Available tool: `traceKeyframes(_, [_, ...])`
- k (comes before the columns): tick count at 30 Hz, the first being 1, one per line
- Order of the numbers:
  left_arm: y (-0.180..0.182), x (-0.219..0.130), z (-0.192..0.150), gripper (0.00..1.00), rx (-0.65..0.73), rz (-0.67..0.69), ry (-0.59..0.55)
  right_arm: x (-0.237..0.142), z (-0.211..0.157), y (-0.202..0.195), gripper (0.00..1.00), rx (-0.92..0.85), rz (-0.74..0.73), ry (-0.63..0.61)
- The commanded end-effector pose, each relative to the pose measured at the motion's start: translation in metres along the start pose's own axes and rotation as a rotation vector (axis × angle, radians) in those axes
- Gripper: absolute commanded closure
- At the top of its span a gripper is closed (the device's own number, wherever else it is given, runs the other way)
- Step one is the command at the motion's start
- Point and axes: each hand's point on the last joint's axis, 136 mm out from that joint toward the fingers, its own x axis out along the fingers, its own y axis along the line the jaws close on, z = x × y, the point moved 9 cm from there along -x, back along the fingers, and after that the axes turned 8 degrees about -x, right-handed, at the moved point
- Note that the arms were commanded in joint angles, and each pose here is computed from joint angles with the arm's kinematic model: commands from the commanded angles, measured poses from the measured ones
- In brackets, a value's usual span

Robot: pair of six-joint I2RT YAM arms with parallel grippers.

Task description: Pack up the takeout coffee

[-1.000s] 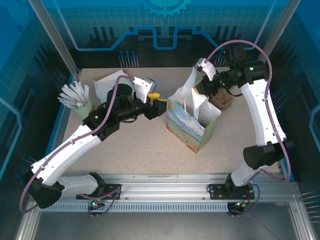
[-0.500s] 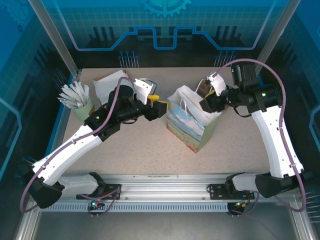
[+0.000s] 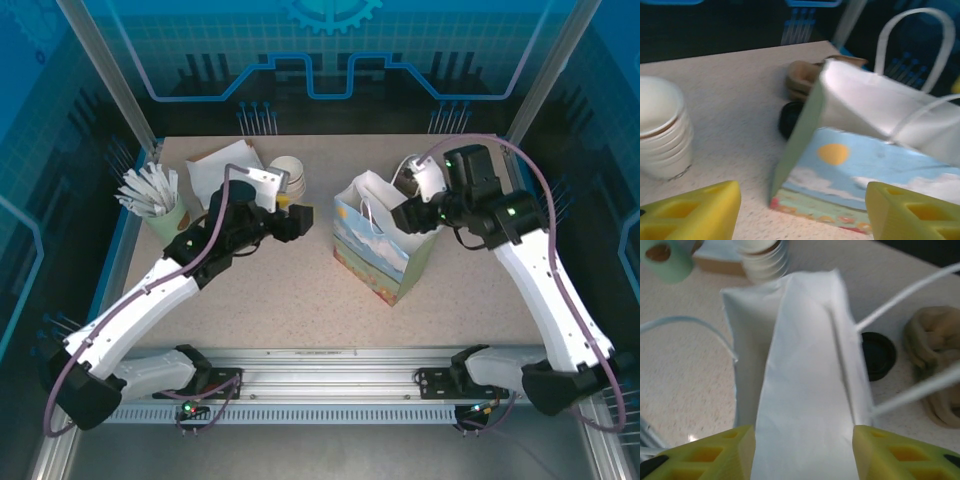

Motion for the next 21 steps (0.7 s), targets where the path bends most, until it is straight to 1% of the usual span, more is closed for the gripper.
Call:
traceKeyframes(1, [0.034, -0.003, 0.001, 0.26, -0.116, 0.133, -0.123, -0.03, 0.002, -0.026, 0.4, 0.106, -0.274, -0.163])
traceKeyframes(3, [0.055, -0.003, -0.002, 0.22, -0.152, 0.209, -0.189, -0.036, -0.008, -0.043, 0.3, 0.167, -0.41, -0.188])
traceKeyframes(5, [0.075, -0.002, -0.007, 0.14, -0.178, 0.293, -0.258, -0.035, -0.022, -0.064, 0.19, 0.226, -0.555, -0.193])
traceKeyframes(7, [0.092, 0.001, -0.012, 0.08, -0.191, 0.355, -0.299, -0.031, -0.037, -0.089, 0.13, 0.294, -0.69, -0.172])
traceKeyframes(9, [0.108, 0.004, -0.015, 0.02, -0.193, 0.423, -0.326, -0.025, -0.055, -0.115, 0.08, 0.399, -0.772, -0.136])
traceKeyframes(11, [0.126, 0.007, -0.019, 0.01, -0.19, 0.512, -0.316, -0.013, -0.076, -0.14, 0.03, 0.508, -0.805, -0.104])
traceKeyframes(14, [0.148, 0.009, -0.026, 0.01, -0.178, 0.627, -0.294, 0.01, -0.106, -0.162, 0.01, 0.592, -0.85, -0.041])
traceKeyframes(17, [0.166, 0.006, -0.032, 0.01, -0.187, 0.689, -0.283, 0.037, -0.131, -0.169, 0.0, 0.598, -0.851, 0.023])
traceKeyframes(21, [0.181, 0.006, -0.037, 0.01, -0.207, 0.703, -0.282, 0.067, -0.154, -0.169, 0.0, 0.616, -0.792, 0.072])
